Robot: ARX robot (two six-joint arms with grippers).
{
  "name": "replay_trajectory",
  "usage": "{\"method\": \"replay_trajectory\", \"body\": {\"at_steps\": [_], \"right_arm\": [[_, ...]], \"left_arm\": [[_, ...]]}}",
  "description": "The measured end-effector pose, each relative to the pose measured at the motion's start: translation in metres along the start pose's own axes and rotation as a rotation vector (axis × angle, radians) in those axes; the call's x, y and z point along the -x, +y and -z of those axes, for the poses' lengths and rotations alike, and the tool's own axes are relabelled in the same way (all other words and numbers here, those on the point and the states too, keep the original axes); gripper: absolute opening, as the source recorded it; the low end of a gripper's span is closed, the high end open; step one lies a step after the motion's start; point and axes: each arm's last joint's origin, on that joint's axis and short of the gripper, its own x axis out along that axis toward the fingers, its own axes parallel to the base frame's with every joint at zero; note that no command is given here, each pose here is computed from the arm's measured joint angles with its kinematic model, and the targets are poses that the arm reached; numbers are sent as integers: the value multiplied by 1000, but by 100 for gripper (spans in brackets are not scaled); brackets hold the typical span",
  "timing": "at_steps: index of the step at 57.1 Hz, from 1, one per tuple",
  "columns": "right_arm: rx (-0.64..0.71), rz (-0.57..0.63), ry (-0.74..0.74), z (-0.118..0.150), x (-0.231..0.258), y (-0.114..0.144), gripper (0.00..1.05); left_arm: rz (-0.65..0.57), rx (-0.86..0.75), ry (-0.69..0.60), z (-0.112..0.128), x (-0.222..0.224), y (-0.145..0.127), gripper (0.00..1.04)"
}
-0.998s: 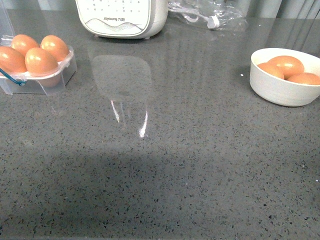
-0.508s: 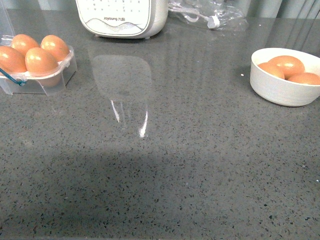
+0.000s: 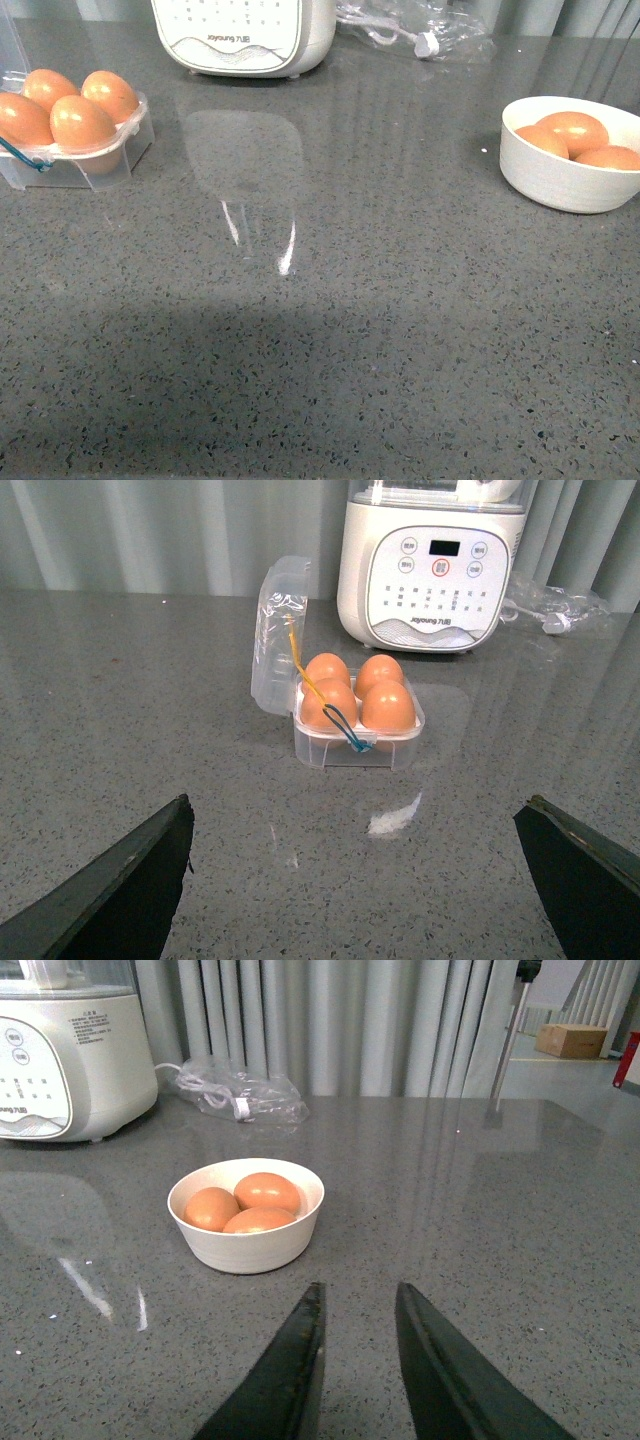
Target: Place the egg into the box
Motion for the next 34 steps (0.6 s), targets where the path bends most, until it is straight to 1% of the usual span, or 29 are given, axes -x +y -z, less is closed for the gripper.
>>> {"method": "replay_trajectory", "body": {"at_steps": [8, 10, 14, 21, 23, 25, 26, 30, 34], "right_arm": [[0, 0, 0, 0, 0, 0, 49], [0, 0, 0, 0, 0, 0, 56], [0, 0, 0, 0, 0, 0, 65], [0, 0, 0, 0, 0, 0, 90], [0, 0, 0, 0, 0, 0, 95], [-1, 0, 0, 0, 0, 0, 99], [-2, 0, 0, 0, 0, 0, 99], [-3, 0, 0, 0, 0, 0, 97], [-3, 0, 0, 0, 0, 0, 97]], "left_arm": [[0, 0, 0, 0, 0, 0, 98], [0, 0, 0, 0, 0, 0, 98], [0, 0, 0, 0, 0, 0, 98], [0, 0, 0, 0, 0, 0, 98], [0, 0, 0, 0, 0, 0, 98], [0, 0, 0, 0, 0, 0, 98], [0, 0, 0, 0, 0, 0, 98], [0, 0, 0, 0, 0, 0, 98], [0, 0, 0, 0, 0, 0, 98]]}}
